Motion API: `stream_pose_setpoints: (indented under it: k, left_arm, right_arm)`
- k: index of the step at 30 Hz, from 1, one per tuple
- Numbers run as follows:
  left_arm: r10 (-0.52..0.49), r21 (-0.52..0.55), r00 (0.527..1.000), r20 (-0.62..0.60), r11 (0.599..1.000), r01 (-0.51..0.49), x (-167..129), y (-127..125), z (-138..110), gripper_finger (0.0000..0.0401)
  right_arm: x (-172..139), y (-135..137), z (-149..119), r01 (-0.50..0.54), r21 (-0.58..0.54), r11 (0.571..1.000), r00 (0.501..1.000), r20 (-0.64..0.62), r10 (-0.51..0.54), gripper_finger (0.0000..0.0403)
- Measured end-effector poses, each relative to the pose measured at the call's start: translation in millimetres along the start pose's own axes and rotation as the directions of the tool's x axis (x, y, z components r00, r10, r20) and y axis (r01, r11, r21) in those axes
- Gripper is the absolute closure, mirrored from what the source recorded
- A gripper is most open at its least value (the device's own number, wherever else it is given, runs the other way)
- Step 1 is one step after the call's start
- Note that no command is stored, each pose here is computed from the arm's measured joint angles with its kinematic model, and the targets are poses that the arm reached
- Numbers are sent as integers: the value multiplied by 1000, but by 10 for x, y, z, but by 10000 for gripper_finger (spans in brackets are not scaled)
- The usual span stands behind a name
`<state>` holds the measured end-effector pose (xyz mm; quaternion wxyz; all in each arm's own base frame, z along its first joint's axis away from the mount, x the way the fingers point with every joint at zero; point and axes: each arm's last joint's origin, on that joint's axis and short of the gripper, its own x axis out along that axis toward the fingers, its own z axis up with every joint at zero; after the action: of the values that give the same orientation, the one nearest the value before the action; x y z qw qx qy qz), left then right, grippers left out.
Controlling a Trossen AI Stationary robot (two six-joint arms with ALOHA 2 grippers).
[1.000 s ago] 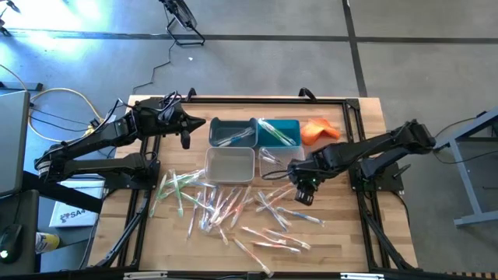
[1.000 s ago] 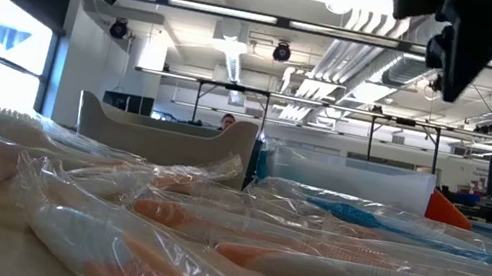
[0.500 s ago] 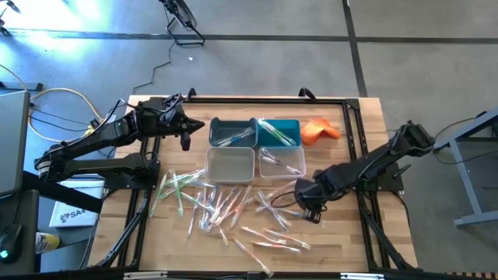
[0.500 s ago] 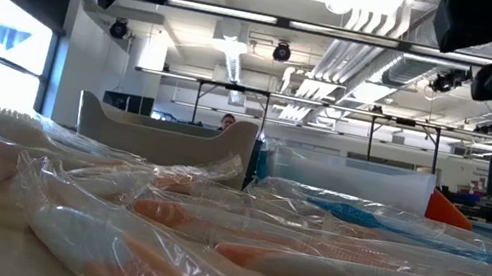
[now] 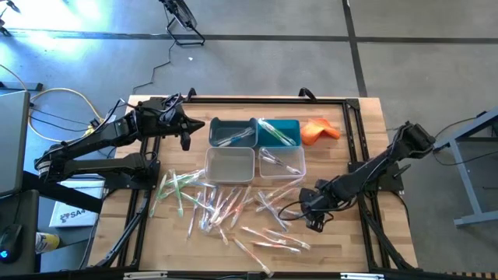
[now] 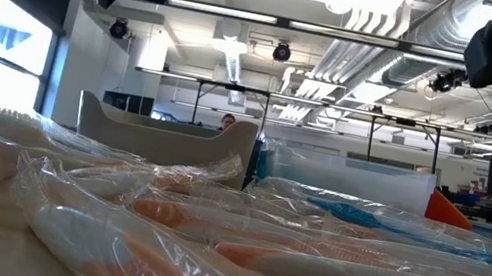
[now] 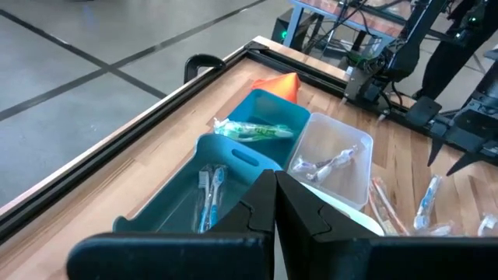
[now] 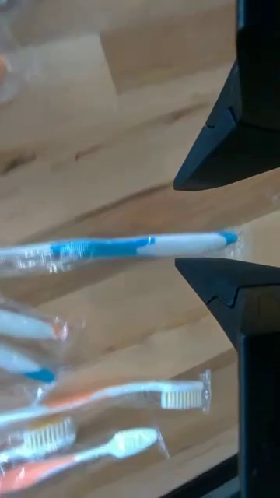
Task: Pick & Place Toothbrushes
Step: Put the blue toothbrush into the dark blue bin
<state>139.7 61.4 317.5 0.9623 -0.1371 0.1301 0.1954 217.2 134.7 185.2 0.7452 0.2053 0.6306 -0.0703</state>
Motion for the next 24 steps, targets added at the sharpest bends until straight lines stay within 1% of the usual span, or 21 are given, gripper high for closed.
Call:
stream_pose_setpoints:
  k: [7, 13, 21, 24]
  left_arm:
    - [0, 0, 1000, 0, 1000, 0, -1, 0, 1, 401]
    - [-4, 0, 1000, -1, 1000, 4, -1, -1, 0, 401]
    - [-4, 0, 1000, -3, 1000, 4, 0, -1, -2, 401]
    - [-3, 0, 1000, -3, 1000, 3, -1, 0, -2, 401]
  right_arm:
    - [123, 10, -100, -38, -10, 999, 999, 10, 38, 261]
    - [248, 11, -123, -6, -17, 1000, 1000, -13, 6, 261]
    - [541, 88, -101, -13, -22, 1000, 998, -68, 12, 261]
    - [582, 87, -104, 7, 0, 1000, 997, -72, -7, 261]
